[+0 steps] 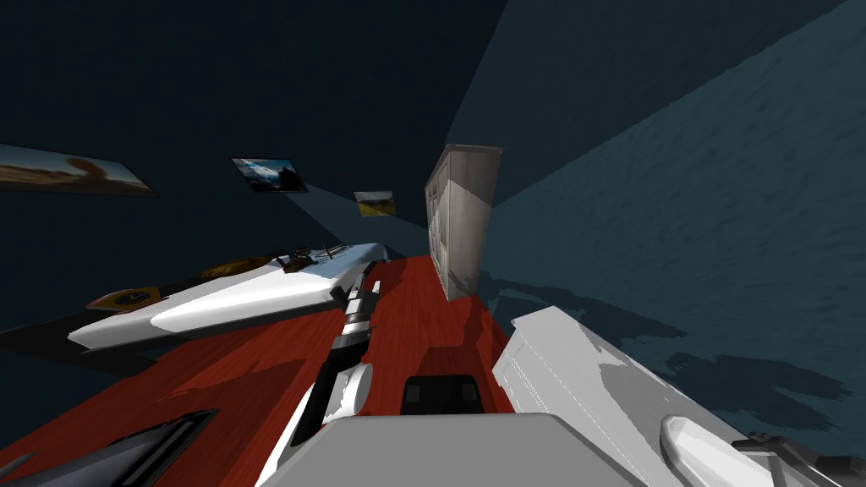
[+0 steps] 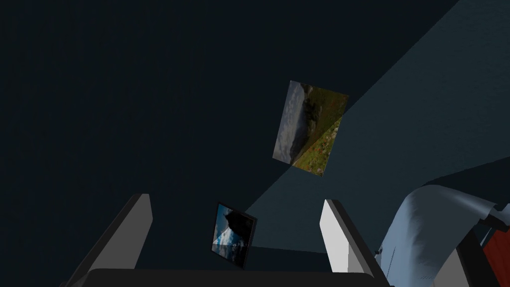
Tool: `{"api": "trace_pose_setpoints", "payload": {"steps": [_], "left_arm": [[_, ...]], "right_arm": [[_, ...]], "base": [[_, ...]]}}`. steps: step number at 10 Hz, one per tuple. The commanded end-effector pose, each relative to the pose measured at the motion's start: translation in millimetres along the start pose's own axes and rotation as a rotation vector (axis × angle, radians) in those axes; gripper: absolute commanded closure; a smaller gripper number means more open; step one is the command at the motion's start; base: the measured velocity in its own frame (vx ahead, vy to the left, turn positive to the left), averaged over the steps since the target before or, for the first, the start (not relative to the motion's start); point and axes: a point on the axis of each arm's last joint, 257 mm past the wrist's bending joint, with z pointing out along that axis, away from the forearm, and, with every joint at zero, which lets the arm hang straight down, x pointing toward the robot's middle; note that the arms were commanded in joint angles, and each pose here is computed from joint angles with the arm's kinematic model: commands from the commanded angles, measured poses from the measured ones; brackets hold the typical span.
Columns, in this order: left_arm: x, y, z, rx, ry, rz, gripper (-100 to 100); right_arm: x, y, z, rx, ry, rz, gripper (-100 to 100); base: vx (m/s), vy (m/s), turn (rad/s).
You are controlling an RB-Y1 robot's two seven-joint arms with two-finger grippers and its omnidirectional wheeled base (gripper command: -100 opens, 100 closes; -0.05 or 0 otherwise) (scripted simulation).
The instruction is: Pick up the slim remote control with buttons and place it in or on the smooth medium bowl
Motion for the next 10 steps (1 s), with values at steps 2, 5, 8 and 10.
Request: {"api": "trace_pose_setpoints", "payload": {"steps": [2, 5, 8, 10], "left_arm": [[0.0, 0.0, 0.0, 0.0, 0.0, 0.0, 0], [0.0, 0.0, 0.0, 0.0, 0.0, 0.0, 0], [0.0, 0.0, 0.0, 0.0, 0.0, 0.0, 0], [0.0, 0.0, 0.0, 0.0, 0.0, 0.0, 0]], "right_arm": [[0.0, 0.0, 0.0, 0.0, 0.0, 0.0, 0], [6.1, -22.5, -31.1, 0.005, -0.01, -0.026, -100], [7.6, -32.4, -44.4, 0.008, -0.014, -0.038, -100], [8.6, -31.6, -43.1, 0.007, -0.015, -0.037, 0]], "base": [[0.0, 0.0, 0.0], [-0.021, -0.004, -0.088], [-0.017, -0.004, -0.04], [0.0, 0.0, 0.0]]}}
